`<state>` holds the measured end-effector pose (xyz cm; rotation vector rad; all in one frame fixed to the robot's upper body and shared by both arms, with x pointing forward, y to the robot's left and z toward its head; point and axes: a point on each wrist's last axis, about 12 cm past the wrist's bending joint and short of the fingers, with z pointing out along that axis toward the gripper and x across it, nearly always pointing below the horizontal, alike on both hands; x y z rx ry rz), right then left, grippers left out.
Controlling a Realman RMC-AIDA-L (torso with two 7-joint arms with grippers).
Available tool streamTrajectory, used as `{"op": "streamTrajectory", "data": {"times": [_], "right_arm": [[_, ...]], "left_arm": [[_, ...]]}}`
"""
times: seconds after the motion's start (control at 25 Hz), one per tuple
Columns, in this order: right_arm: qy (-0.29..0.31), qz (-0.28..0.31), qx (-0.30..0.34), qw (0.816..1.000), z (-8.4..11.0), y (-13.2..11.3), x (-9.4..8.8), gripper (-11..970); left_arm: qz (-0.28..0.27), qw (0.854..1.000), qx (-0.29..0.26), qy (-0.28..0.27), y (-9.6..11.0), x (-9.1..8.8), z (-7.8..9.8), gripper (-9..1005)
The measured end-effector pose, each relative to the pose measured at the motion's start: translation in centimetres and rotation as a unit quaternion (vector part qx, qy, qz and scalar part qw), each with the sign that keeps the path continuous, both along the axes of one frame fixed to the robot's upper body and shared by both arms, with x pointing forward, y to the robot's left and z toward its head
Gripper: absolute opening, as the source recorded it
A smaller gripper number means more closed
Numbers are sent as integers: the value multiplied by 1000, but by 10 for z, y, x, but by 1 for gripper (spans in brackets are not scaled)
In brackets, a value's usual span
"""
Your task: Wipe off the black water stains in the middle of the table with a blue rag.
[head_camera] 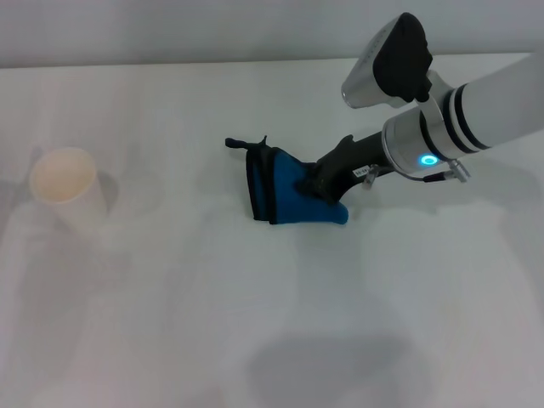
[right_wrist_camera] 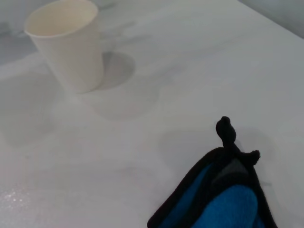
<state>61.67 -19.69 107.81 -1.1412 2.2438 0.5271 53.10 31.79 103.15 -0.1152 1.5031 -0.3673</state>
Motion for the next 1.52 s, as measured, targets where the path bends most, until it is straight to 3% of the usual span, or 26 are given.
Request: {"op": "streamTrajectory", "data": {"times": [0.28, 0.48, 0.76, 0.92, 1.12, 1.36, 1.52], "right_arm": [[-4, -15, -3, 1000, -3, -4, 0, 122], [-20, -30, 5, 999, -1, -9, -1, 371], [-70, -78, 54, 993, 17, -33, -4, 526], [-94, -128, 128, 979, 24, -56, -8, 614], [-134, -207, 256, 935, 28, -90, -19, 826], [-156, -333, 399, 840, 11, -134, -41, 851], [-225, -377, 430, 789, -5, -154, -65, 848]], "left_arm": [[-1, 1000, 0, -2, 0, 0, 1, 875], [-1, 1000, 0, -3, 0, 0, 1, 875], [-1, 1000, 0, -7, 0, 1, 2, 875], [-1, 1000, 1, -7, 0, 2, 2, 876], [-1, 1000, 1, -7, 0, 2, 3, 875], [-1, 1000, 1, -5, 0, 2, 2, 876], [0, 1000, 1, -5, 0, 2, 2, 876]]}}
